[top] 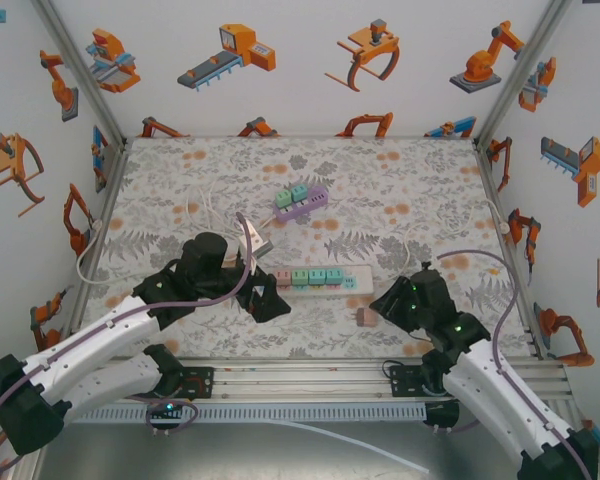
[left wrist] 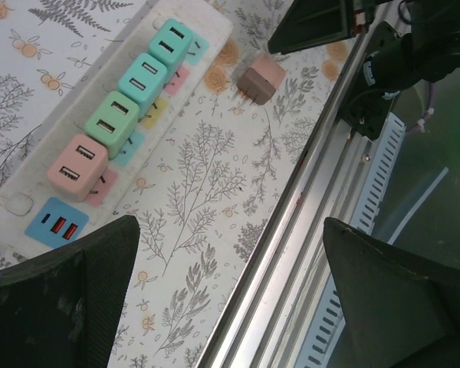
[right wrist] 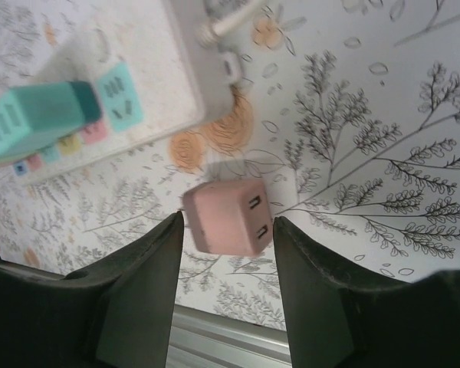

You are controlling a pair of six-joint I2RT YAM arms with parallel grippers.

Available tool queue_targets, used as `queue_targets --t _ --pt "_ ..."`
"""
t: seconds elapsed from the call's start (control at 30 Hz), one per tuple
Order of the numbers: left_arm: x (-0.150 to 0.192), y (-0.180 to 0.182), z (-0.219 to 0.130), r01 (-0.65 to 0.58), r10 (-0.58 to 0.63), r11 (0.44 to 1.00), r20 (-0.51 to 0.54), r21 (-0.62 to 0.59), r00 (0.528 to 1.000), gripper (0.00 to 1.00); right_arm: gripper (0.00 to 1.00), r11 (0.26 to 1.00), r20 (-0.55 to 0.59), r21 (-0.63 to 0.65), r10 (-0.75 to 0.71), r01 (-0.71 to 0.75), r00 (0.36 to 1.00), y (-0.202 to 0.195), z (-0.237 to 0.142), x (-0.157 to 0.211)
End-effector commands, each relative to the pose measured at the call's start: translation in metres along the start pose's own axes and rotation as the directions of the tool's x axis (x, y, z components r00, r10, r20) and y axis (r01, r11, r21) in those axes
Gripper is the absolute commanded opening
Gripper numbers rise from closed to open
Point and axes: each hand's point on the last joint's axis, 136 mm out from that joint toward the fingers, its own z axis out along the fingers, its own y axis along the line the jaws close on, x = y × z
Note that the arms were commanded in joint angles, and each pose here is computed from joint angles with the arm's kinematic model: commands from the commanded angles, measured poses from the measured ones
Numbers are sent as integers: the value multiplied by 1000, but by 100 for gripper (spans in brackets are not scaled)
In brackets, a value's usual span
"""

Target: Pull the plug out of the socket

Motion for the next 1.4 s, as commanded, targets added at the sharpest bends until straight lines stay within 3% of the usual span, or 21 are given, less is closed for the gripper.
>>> queue_targets --t 0.0,0.2,0.3,0.5,0.6,0.73,0.9,1.0,1.17,1.37 --pt "-10 5 -8 -15 16 998 30 -57 999 97 49 992 123 -13 -120 122 985 25 -26 -33" --pt "-13 21 -15 6 3 987 59 -161 998 97 49 918 292 -41 -366 394 884 70 -56 -72" --pt "-13 30 -20 32 -16 975 74 -219 997 97 49 810 362 -62 -526 583 769 99 -70 -80" --pt "-12 53 -32 91 -55 932 112 -350 992 97 49 534 501 -122 -695 837 516 153 -86 -78" --pt "-6 76 -42 153 -104 868 128 -473 986 97 52 359 540 -174 -744 917 394 178 -88 -67" --pt "8 102 -51 233 -170 779 162 -582 972 97 55 117 565 -166 -803 979 192 193 -81 -53" --pt "24 116 -51 316 -250 745 192 -588 949 97 61 -101 581 -100 -814 990 -24 195 -68 -45" --pt "34 124 -54 345 -288 715 194 -608 938 97 63 -173 565 -138 -823 975 -65 194 -57 -36" --pt "46 139 -60 366 -295 672 220 -644 930 97 63 -263 530 -286 -844 921 -76 186 -39 -13" --pt "49 147 -53 374 -314 667 212 -644 925 97 63 -290 494 -374 -866 881 -76 183 -15 -2"
